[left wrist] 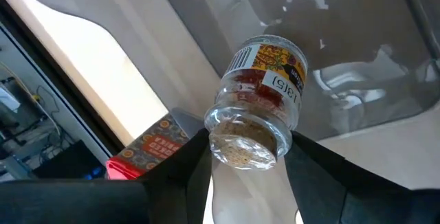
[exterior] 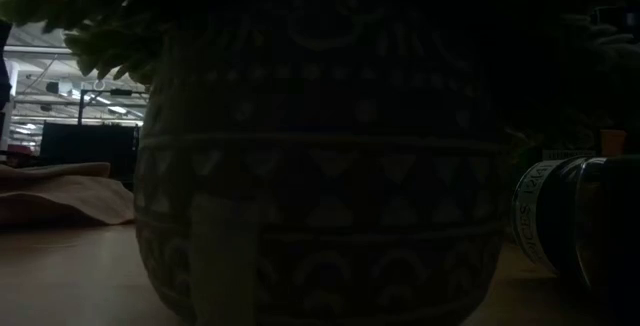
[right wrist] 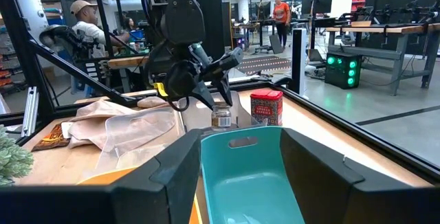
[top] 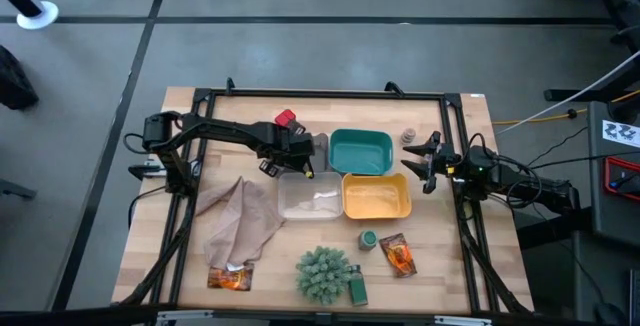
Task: Sort spices by type
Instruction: Put the left brown seasoning bottle into the black bin
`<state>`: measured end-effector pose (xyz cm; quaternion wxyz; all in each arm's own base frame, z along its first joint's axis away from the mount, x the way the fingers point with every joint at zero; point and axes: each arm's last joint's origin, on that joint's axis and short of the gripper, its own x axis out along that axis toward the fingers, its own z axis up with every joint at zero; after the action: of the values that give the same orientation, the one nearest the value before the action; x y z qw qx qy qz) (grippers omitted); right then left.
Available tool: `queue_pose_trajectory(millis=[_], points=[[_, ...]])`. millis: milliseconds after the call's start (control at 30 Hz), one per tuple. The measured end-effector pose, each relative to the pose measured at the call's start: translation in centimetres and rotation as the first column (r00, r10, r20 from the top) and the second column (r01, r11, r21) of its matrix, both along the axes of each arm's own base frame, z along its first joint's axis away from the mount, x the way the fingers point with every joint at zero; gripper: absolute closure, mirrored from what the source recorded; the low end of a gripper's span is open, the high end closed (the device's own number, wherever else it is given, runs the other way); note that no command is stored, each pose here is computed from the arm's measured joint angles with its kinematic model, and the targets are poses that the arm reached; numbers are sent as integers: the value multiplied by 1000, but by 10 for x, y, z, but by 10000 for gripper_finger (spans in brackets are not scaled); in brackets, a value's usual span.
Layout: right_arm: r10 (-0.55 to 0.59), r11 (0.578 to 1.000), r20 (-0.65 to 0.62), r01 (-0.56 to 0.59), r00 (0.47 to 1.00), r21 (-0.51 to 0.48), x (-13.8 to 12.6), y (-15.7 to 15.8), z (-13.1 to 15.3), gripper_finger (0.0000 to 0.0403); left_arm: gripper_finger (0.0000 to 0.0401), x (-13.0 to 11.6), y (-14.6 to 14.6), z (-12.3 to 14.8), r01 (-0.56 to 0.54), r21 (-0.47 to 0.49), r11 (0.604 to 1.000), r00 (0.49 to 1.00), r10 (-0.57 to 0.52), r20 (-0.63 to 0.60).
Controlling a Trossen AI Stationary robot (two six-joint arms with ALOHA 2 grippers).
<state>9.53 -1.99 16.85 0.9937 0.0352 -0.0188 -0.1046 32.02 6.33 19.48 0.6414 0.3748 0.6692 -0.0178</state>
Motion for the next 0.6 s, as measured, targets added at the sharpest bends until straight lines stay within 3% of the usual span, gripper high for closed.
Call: queue_pose_trajectory(millis=[367, 600], points=[[0, 1000, 0, 0, 1000, 0, 0, 0, 0, 203, 244, 3, 1, -12, -57, -11, 998, 998, 57, -5], [0, 1000, 0, 0, 1000, 0, 0, 0, 0, 203, 244, 6, 1, -14, -10, -4, 1000, 1000, 10, -19]])
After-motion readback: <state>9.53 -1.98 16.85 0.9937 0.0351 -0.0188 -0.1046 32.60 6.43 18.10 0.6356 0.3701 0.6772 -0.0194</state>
